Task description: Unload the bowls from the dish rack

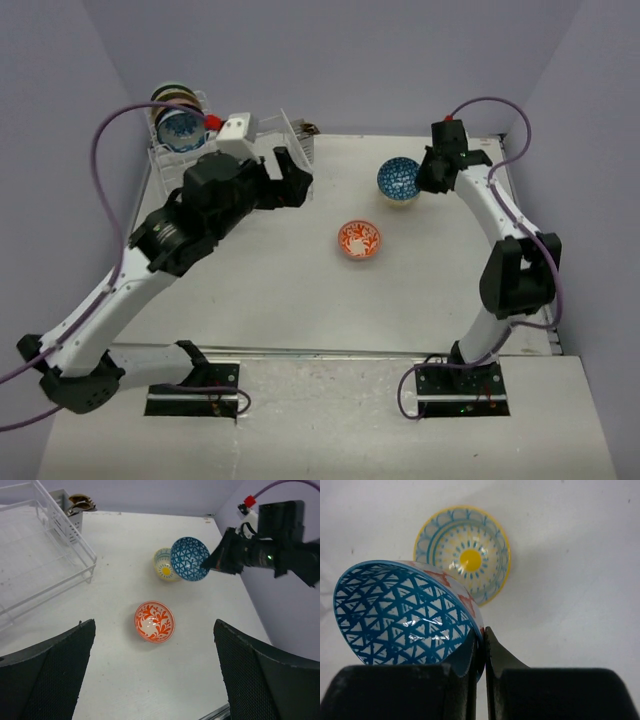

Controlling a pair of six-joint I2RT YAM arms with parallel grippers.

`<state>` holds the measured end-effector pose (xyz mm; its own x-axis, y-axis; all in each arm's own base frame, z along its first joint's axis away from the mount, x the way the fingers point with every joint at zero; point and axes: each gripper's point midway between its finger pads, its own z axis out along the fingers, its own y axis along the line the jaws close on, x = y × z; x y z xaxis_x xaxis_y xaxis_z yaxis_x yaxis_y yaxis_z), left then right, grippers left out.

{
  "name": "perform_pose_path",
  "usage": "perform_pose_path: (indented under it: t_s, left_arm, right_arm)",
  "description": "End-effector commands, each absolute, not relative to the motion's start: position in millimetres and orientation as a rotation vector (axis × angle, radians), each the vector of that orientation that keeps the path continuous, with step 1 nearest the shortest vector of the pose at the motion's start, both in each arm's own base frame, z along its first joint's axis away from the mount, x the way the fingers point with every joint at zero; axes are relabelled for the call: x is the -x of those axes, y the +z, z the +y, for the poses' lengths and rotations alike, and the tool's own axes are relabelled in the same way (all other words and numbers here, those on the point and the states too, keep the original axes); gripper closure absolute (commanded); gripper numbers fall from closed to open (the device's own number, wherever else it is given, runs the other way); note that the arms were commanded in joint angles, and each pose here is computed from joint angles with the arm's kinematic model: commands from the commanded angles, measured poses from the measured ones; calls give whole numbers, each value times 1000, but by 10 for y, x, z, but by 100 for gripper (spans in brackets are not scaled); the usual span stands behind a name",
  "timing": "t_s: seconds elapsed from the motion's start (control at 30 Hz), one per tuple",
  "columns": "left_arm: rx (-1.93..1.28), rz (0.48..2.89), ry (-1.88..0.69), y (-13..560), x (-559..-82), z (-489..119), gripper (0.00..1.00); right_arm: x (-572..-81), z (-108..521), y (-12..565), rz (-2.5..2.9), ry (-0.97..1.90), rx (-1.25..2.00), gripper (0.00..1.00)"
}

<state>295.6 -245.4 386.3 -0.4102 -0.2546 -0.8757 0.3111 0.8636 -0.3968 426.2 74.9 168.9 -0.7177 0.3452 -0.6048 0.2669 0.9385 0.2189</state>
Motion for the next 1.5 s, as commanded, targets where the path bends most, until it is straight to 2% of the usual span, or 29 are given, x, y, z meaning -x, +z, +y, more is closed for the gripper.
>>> perform_pose_path:
  t_s: [0.0,0.2,0.33,0.57,0.77,0.83,1.0,1.17,1.23,1.27,1.3,1.33,1.47]
  left_arm:
    - [-35,1844,-587,3901,-2653,-2041,0]
    - [-7,1823,-476,3691,-2113,-1274,0]
    - [-16,1826,-421,3626,-1951,-1032,0]
    - [2,1799,-411,3624,-1833,-862,0]
    - [2,1830,-392,3539,-1892,-912,0]
    - [9,1847,-393,3523,-1910,-940,0]
    - [32,1861,-380,3554,-1966,-965,0]
    - [87,1855,-348,3575,-2060,-954,0]
    - [137,1844,-282,3541,-2168,-905,0]
    - [155,1842,-261,3524,-2209,-897,0]
    - [183,1844,-231,3500,-2290,-914,0]
    - [188,1847,-226,3488,-2322,-937,0]
    - [185,1853,-265,3492,-2453,-1131,0]
  right_arm:
    - [-4873,702,1824,2338,235,-480,100]
    - [-5214,547,1498,2430,238,-544,100]
    - [-5248,622,1285,2497,363,-542,100]
    - [-5182,592,1159,2535,333,-545,100]
    - [-5121,574,1111,2551,316,-544,86]
    - [-5103,571,1106,2555,313,-537,85]
    - [-5069,590,1224,2543,347,-515,67]
    - [-4963,499,1330,2528,315,-515,64]
    - [-4924,453,1387,2506,330,-520,68]
    - [-4916,452,1389,2500,346,-523,72]
    - [-4900,455,1364,2494,365,-529,82]
    - [-4879,460,1332,2503,368,-531,86]
    - [-4863,470,1069,2553,365,-531,93]
